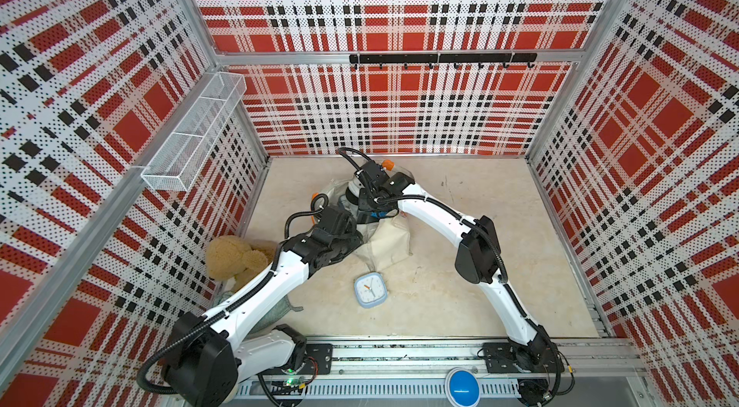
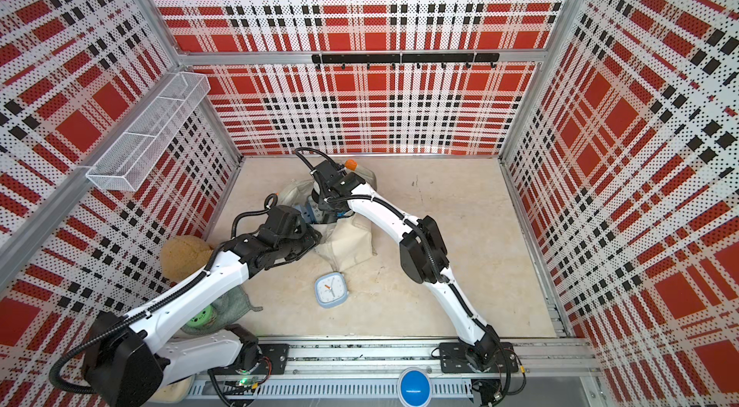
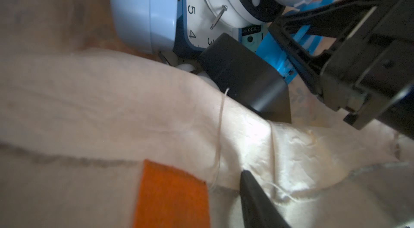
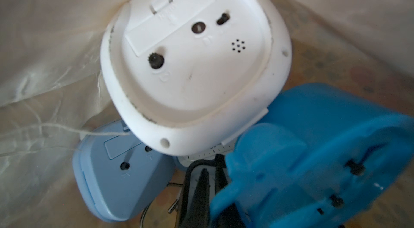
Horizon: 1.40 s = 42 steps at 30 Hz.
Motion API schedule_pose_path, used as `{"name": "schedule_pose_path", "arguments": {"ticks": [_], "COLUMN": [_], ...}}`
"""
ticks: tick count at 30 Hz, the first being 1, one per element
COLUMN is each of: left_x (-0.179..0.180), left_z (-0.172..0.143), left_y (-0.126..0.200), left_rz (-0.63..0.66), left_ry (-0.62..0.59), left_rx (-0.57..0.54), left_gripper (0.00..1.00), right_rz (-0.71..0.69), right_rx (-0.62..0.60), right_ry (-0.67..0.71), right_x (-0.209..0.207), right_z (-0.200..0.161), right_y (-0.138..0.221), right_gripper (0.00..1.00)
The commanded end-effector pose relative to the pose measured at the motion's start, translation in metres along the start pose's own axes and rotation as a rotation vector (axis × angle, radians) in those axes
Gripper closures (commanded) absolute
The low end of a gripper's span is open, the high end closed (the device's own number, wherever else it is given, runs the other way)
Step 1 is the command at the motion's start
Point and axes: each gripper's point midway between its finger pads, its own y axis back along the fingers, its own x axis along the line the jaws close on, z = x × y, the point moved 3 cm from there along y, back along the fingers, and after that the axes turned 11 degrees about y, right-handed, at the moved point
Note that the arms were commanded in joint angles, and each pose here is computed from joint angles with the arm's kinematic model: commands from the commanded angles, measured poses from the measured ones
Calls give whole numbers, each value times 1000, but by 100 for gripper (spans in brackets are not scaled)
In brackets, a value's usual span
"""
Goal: Take the alarm clock out of the canvas bag
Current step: Pick up the alarm from the canvas bag, then place the alarm at the center of the board.
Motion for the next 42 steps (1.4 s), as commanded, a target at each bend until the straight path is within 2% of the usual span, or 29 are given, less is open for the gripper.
{"name": "schedule_pose_path", "arguments": {"ticks": [1,11,17,26,31,36,42], "left_x": [4,-8,-31,-63,-80,-92,-114], "left_z": [0,4,3,12,23,30,23], "left_y": [5,20,34,68,99,119,127], "left_rz": [-2,-19,-42,-133,-158,-172,-228], "left_ry": [-2,-59,-183,-241,-325,-393,-516], "left_rx": [-2,-38,-66,-109,-157,-184,-156], "left_gripper": [52,52,44,33,25,24,23], "right_rz": [28,62,101,198,263,332,357], "right_rx": [-83,-169,-241,-363,-371,-327,-251], "right_ry": [-26,-31,-3,30,27,11,-99], "right_x": [3,0,2,0,-21,-47,-104], "right_z": [21,35,50,78,87,86,69], "right_y": [32,88,134,209,239,260,262], "right_gripper": [100,100,100,100,100,100,100]}}
